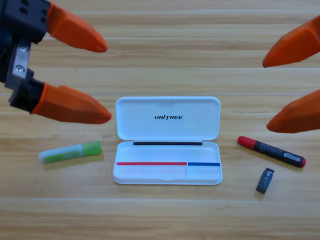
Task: Clean up eraser and pencils
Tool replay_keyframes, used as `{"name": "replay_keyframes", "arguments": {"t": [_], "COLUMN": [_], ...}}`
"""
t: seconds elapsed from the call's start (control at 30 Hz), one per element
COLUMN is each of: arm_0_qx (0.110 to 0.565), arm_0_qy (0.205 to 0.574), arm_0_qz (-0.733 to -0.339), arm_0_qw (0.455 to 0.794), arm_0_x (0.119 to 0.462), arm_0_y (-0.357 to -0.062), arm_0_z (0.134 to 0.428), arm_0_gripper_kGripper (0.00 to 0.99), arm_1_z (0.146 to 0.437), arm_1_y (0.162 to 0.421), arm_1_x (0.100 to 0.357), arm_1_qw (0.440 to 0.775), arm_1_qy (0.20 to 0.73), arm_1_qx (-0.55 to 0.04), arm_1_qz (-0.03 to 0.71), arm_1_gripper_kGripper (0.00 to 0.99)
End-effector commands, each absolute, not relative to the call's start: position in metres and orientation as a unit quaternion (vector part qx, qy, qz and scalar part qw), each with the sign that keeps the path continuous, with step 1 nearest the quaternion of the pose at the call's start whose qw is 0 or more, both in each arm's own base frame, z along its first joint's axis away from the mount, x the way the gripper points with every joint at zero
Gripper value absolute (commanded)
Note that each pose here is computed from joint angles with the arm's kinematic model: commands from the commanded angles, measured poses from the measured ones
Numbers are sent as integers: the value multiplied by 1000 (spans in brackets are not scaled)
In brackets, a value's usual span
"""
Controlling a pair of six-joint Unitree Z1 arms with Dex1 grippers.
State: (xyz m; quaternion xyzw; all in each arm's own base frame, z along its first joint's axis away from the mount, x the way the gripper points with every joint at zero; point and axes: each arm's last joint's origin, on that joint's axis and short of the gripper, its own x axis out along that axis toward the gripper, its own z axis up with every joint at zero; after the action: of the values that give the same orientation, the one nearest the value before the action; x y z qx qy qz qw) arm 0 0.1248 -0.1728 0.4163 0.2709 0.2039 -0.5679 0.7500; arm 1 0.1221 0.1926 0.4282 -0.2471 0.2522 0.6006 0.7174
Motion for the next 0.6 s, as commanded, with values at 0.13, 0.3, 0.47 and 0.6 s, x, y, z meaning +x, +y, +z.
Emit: {"name": "replay_keyframes", "arguments": {"t": [0.13, 0.3, 0.47, 0.6], "arm_0_qx": [280, 284, 316, 350], "arm_0_qy": [229, 230, 218, 251], "arm_0_qz": [-575, -567, -538, -513], "arm_0_qw": [734, 738, 750, 743], "arm_0_x": [126, 127, 127, 135], "arm_0_y": [-184, -184, -178, -181], "arm_0_z": [403, 403, 405, 394], "arm_0_gripper_kGripper": [945, 942, 930, 930], "arm_1_z": [420, 422, 419, 416], "arm_1_y": [191, 185, 187, 184], "arm_1_x": [114, 109, 112, 126], "arm_1_qw": [706, 708, 714, 752], "arm_1_qy": [263, 261, 293, 345], "arm_1_qx": [-248, -241, -226, -219], "arm_1_qz": [609, 610, 595, 517], "arm_1_gripper_kGripper": [882, 882, 882, 888]}}
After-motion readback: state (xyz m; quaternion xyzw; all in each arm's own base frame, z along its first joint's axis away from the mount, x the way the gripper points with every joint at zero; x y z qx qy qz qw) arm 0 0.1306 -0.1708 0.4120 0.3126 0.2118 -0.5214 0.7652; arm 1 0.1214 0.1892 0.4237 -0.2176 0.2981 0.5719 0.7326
